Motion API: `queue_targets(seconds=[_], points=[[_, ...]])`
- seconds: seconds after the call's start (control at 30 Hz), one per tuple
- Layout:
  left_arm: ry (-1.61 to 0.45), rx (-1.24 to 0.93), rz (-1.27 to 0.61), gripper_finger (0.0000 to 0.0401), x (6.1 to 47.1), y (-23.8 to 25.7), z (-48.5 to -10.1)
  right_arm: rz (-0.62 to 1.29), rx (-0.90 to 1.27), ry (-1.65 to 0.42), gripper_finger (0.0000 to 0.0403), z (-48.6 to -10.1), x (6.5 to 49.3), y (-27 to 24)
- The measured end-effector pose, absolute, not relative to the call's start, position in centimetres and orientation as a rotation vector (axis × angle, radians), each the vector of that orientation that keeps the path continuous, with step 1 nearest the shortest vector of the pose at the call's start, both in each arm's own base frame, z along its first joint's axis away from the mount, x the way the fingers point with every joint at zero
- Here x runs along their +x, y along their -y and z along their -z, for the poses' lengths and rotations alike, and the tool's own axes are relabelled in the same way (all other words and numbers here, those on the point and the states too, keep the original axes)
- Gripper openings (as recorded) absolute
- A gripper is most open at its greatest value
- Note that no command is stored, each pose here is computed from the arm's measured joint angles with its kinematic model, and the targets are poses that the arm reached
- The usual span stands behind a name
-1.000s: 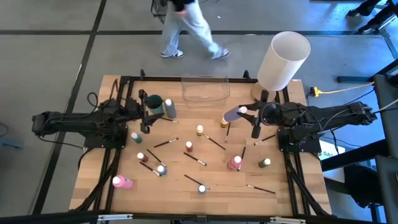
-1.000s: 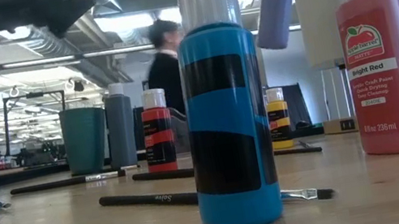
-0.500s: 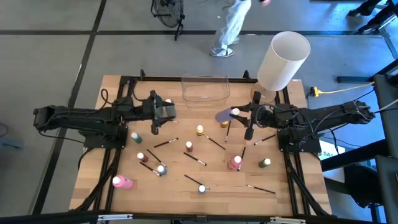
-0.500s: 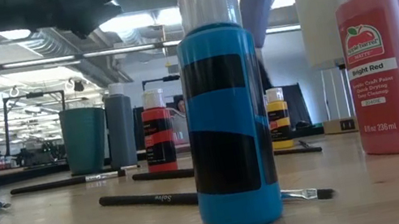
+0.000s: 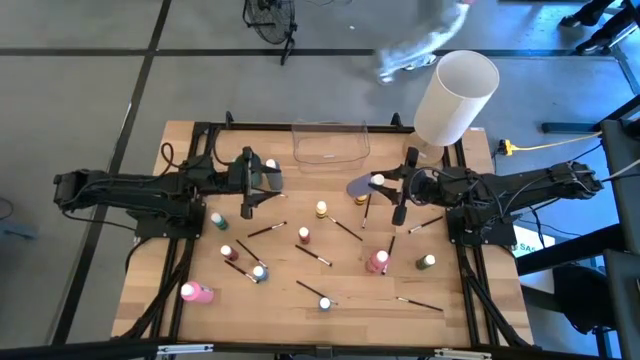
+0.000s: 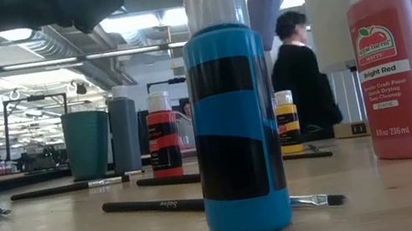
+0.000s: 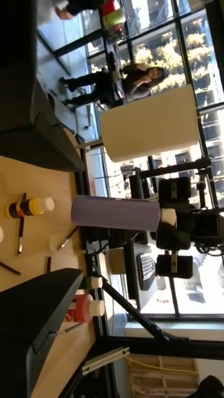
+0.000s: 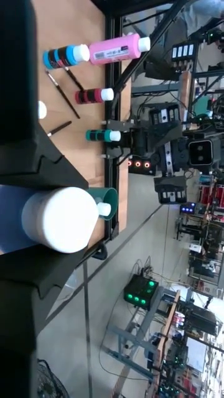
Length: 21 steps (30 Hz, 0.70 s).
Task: Pick & Place Paint Supplies
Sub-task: Put the violet bottle into the transparent bin
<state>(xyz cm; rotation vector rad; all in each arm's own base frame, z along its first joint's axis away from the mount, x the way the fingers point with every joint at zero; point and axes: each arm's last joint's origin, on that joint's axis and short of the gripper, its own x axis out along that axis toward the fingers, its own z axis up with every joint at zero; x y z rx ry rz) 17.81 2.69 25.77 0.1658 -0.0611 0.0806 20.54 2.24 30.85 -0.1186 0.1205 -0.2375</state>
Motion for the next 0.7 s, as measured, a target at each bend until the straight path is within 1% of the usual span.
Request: queue_targets(seconds=[0.23, 0.33, 0.47, 0.53, 0.6, 0.7], points=[[0.06, 0.237, -0.081, 0.0294, 17.8, -2.7, -25.8, 0.238, -0.125, -0.11, 0.0117, -30.7, 21.2, -2.3], [0.097, 0.245, -0.083, 0.0301, 17.8, -2.7, -26.1, 0.237, -0.147, -0.11, 0.0117, -30.4, 21.8, -2.4], [0.17, 0.212, -0.084, 0.0303, 17.7, -2.7, -26.8, 0.238, -0.184, -0.068, 0.0117, -30.5, 22.6, -2.6], [0.204, 0.198, -0.055, 0.0303, 17.9, -2.6, -27.0, 0.239, -0.203, -0.048, 0.0117, -30.5, 23.0, -2.6], [0.219, 0.201, -0.017, 0.0303, 18.0, -2.5, -27.0, 0.241, -0.224, -0.032, 0.0117, -30.5, 23.3, -2.7], [0.228, 0.221, -0.016, 0.0303, 18.6, -2.6, -27.4, 0.248, -0.23, -0.011, 0.0117, -31.0, 23.6, -2.6]])
